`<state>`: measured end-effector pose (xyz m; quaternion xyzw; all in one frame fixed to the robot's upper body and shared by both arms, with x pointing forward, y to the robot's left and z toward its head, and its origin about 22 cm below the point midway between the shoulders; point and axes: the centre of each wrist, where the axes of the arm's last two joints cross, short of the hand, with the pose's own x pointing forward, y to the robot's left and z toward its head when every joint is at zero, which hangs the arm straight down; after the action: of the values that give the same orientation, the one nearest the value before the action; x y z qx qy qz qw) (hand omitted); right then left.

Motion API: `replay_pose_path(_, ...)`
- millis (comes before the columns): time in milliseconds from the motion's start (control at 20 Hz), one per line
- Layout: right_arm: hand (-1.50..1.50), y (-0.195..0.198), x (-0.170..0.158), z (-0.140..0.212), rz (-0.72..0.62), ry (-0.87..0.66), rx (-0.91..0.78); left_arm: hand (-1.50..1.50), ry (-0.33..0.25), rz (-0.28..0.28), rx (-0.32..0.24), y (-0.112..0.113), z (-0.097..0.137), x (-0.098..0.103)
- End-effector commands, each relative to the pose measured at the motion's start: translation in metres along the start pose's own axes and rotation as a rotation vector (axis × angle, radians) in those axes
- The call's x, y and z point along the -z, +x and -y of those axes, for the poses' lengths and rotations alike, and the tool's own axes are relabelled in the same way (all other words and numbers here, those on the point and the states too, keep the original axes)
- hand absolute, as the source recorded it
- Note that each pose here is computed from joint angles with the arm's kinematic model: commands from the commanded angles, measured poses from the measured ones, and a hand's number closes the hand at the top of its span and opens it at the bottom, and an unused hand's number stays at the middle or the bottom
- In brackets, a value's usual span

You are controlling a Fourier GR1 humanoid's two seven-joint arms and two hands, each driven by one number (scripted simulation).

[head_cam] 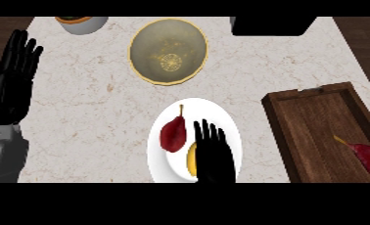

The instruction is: Pick the lemon from the plate and place it in the bowl

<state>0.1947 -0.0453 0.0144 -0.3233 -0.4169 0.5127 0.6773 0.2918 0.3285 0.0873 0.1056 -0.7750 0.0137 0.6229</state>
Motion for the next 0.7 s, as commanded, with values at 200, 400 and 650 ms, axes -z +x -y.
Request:
replay_pose_path(200, 1.5, -0.026, 0.026, -0.003, 0.0, -0.024, -0.024, 0.0, 0.005, 0.004, 0.006, -0.009, -0.013, 0.009)
replay_pose_path(400, 1.5, -0.005, 0.008, -0.009, 0.054, -0.114, -0.02, 0.0, -0.018, -0.005, -0.007, 0.012, -0.007, -0.002)
replay_pose_path(650, 1.5, -0.01, 0.002, -0.007, 0.082, -0.147, -0.042, 0.0, 0.001, 0.002, -0.009, -0.009, 0.018, -0.009)
